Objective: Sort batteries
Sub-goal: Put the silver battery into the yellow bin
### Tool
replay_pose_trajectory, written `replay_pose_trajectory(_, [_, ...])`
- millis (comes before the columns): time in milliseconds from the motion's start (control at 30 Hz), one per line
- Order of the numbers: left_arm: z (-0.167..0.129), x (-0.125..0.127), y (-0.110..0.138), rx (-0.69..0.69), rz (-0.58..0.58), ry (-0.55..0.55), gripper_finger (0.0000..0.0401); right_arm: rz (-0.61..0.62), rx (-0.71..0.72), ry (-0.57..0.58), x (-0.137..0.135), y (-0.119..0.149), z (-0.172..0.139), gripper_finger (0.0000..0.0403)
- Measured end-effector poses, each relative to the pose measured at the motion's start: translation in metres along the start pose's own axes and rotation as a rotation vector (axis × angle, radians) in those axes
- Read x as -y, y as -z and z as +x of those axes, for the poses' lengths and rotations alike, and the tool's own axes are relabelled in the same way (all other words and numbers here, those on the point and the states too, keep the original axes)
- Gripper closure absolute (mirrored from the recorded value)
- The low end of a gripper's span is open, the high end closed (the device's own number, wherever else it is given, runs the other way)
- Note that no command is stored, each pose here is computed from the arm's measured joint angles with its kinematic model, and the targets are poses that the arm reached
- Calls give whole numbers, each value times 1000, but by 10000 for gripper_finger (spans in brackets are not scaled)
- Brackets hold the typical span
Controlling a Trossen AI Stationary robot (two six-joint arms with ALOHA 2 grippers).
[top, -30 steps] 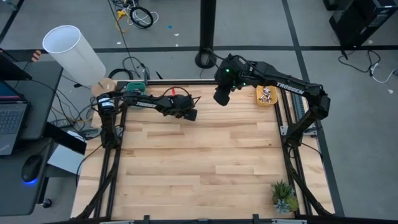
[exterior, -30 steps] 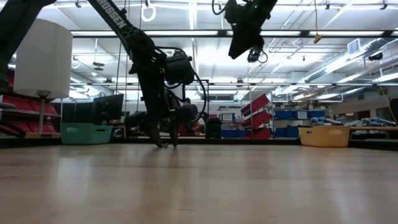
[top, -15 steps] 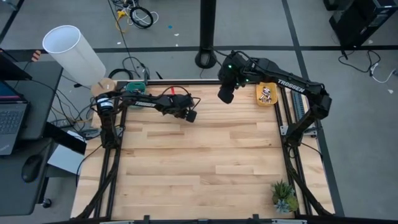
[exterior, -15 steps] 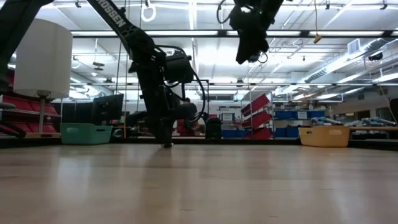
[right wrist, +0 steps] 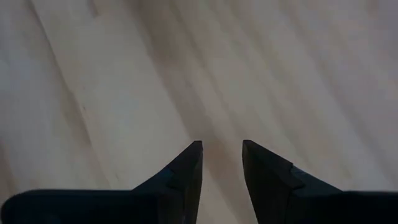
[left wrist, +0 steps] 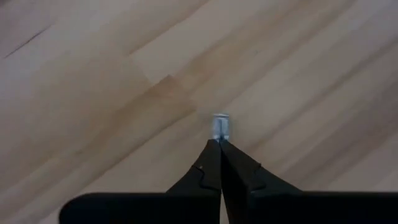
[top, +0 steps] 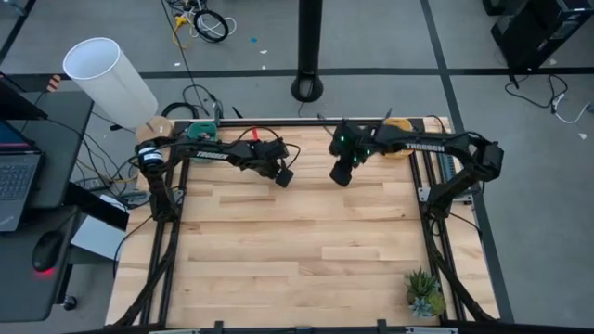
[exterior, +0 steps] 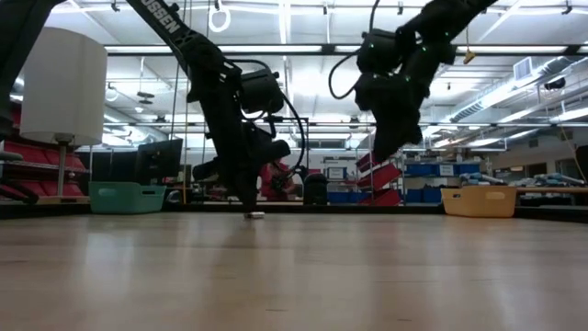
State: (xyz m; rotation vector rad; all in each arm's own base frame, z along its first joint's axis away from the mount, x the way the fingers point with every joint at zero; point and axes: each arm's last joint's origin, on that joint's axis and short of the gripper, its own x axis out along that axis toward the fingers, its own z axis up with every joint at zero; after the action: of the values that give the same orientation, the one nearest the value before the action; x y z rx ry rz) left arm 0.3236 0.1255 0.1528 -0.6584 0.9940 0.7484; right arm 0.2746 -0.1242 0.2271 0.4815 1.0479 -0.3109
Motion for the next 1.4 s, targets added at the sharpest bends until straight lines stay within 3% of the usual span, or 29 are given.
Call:
replay_pose_trajectory(167, [-2, 0, 0, -2, 16, 5, 391, 24, -8, -42, -9, 19, 23, 281])
replay_pose_trajectory(367, [-25, 15, 0, 61, 17, 86, 345, 37, -28, -78, -17, 28, 31, 280])
replay_pose_trajectory(567, [-44, 41, 9, 182, 173, 131, 323, -267, 73, -242, -44, 44, 50, 279])
replay_pose_trajectory(733, [-47, 55, 25, 131, 217, 162, 326, -507, 223, -282, -60, 59, 63, 274])
replay_pose_trajectory(1067, [-86, 52, 41, 151, 184, 59, 327, -875, 253, -163, -60, 62, 68, 273])
replay_pose_trajectory(1400, [-134, 31, 43, 235, 91, 9, 327, -954, 157, -193, -52, 70, 96, 275])
